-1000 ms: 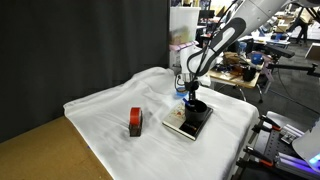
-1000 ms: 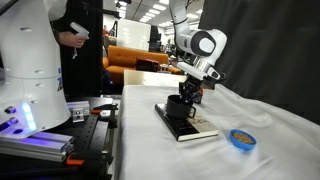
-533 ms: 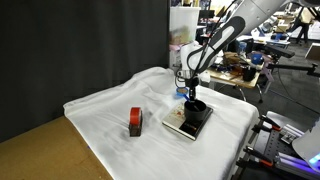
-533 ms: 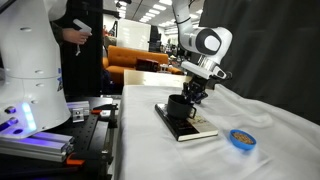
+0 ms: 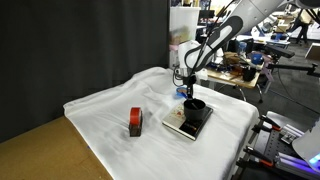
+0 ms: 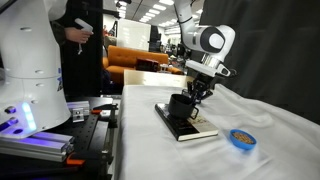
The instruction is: Move the marker from the cup to the table
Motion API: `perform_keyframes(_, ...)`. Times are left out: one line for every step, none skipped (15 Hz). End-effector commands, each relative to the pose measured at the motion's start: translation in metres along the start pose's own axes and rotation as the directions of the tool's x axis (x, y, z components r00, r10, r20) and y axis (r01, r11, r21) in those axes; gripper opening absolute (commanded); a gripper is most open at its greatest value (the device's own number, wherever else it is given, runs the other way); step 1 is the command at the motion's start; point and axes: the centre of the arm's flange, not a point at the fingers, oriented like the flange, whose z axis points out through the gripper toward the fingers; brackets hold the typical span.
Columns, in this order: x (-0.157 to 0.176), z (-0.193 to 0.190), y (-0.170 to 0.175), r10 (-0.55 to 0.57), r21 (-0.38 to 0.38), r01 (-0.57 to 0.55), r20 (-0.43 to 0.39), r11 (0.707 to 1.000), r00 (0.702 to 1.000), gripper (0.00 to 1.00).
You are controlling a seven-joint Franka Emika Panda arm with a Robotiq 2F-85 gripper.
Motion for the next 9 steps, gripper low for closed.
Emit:
perform_keyframes(0.0119, -0.0031, 0.0033, -0.017, -0.011, 0.017, 0.016, 1.0, 1.0, 0.04)
perform_keyframes(0.0139, -0.0039, 0.0031, -0.019, -0.012, 0.02, 0.013, 1.0, 1.0, 0.04)
perform_keyframes(0.0159, -0.0046, 0.0027, -0.022, -0.013, 0.022, 0.011, 1.0, 1.0, 0.04)
perform_keyframes(0.0175, -0.0047, 0.0027, -0.023, -0.013, 0.023, 0.009, 1.0, 1.0, 0.04)
perform_keyframes(0.019, -0.0046, 0.0025, -0.024, -0.013, 0.024, 0.008, 1.0, 1.0, 0.04)
perform_keyframes(0.02, -0.0047, 0.0026, -0.025, -0.013, 0.025, 0.006, 1.0, 1.0, 0.04)
perform_keyframes(0.0206, -0.0052, 0.0025, -0.025, -0.013, 0.025, 0.005, 1.0, 1.0, 0.04)
perform_keyframes(0.0211, -0.0056, 0.0027, -0.025, -0.013, 0.025, 0.004, 1.0, 1.0, 0.04)
perform_keyframes(0.0216, -0.0063, 0.0025, -0.025, -0.014, 0.026, 0.003, 1.0, 1.0, 0.04)
